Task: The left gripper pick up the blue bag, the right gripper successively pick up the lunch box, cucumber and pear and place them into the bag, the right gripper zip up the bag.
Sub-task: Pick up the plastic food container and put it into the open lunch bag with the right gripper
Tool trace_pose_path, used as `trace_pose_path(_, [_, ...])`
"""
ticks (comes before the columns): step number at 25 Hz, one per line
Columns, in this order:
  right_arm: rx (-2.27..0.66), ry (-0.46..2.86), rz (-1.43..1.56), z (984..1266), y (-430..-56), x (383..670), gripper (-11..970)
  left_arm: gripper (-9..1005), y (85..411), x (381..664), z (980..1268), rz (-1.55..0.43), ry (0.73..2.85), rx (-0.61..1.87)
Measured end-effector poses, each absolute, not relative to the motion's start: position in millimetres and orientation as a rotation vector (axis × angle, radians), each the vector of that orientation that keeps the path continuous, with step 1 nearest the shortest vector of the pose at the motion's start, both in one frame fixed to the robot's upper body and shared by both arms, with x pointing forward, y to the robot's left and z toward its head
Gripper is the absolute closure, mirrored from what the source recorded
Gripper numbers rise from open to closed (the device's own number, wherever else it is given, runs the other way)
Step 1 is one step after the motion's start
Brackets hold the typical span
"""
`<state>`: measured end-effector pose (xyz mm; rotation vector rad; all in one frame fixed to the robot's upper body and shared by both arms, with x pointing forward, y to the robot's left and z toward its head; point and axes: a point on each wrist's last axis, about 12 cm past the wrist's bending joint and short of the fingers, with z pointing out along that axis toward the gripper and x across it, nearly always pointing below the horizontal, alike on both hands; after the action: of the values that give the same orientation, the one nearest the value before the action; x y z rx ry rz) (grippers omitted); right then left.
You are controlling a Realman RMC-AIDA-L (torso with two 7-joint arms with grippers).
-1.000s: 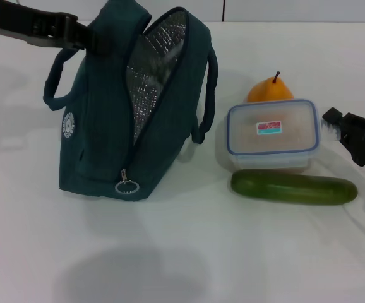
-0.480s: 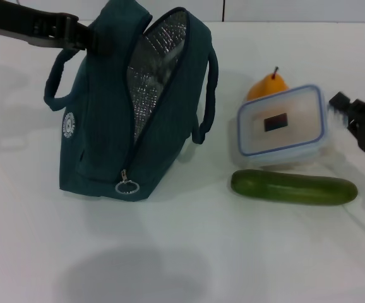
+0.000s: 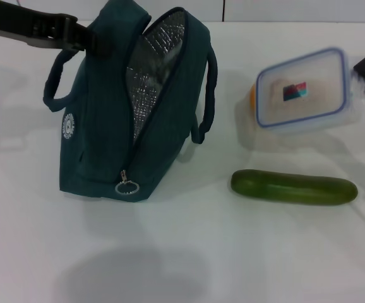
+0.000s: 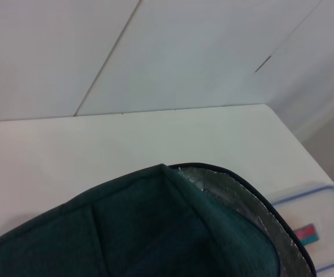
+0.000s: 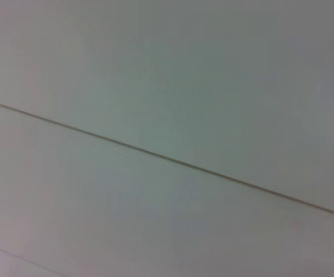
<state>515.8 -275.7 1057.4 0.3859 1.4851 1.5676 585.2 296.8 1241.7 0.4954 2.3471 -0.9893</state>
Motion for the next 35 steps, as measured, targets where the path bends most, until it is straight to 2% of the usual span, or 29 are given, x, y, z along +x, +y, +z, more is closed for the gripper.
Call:
trace_pose_path(10, [0.364, 1.309, 1.682, 1084, -272, 530, 871, 952, 297, 585, 1241, -0.988, 2.347, 0.493])
trace_pose_path(24, [0.156, 1.144, 1.865, 1153, -219, 592, 868, 952, 287, 589, 1246, -1.015, 2.319, 0.51])
trace_pose_path(29, [0.12, 1.177, 1.881, 1161, -203, 602, 866, 952, 274, 592, 1246, -1.052, 2.298, 0.525])
trace_pose_path(35, [0.102, 1.24, 1.87, 1158, -197, 604, 864, 952, 267, 591, 1247, -1.107, 2.262, 0.523])
